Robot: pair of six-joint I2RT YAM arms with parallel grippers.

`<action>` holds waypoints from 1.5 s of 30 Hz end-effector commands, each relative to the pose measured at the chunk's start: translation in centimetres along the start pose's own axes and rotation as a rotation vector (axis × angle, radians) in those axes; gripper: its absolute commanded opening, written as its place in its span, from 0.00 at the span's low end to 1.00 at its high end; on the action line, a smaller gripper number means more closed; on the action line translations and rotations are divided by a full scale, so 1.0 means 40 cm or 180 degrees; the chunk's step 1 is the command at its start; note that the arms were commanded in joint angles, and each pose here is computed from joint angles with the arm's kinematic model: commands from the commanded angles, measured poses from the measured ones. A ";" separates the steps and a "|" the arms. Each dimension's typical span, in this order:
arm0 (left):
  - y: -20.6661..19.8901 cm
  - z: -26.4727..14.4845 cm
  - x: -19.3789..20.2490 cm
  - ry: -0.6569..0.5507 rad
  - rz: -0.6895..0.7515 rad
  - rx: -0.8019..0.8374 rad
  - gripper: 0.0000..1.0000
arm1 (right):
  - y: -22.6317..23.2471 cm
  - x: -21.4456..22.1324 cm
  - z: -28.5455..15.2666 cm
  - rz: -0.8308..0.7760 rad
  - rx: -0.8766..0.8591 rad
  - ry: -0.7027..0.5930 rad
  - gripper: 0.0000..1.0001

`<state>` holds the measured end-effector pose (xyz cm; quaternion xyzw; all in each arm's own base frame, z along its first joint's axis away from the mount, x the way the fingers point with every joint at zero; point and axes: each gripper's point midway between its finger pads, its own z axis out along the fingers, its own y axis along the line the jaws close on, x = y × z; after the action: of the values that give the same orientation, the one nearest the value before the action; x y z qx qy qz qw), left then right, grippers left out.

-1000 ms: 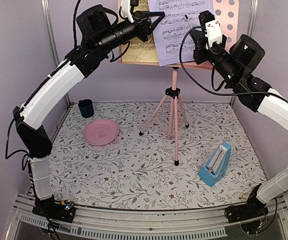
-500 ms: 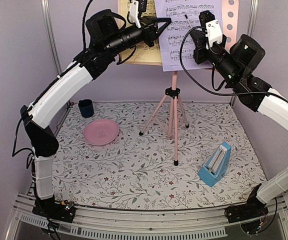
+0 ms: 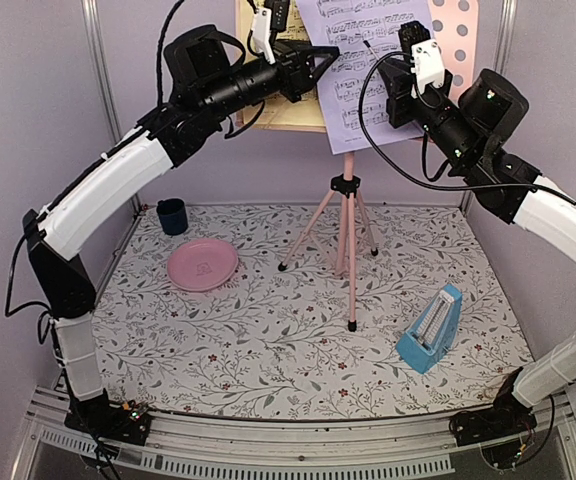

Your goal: Set up the instrument practice props

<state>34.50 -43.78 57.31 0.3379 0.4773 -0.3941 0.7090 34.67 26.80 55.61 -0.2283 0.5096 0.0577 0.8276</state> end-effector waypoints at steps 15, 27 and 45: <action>-0.026 -0.025 0.016 -0.0086 -0.0211 -0.0075 0.28 | -0.057 -0.087 -0.055 0.0372 0.0023 -0.0128 0.30; -0.003 0.008 -0.011 -0.0182 -0.0103 -0.0155 0.00 | -0.183 -0.103 -0.141 0.0511 0.0394 0.0043 0.36; -0.015 0.058 0.004 -0.0230 0.0261 0.0079 0.00 | -0.277 -0.084 -0.164 0.0457 0.0537 0.0126 0.45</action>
<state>35.27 -45.82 57.77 0.3352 0.4433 -0.3887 0.7349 31.32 14.69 59.25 -0.1233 0.5410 0.0648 0.8294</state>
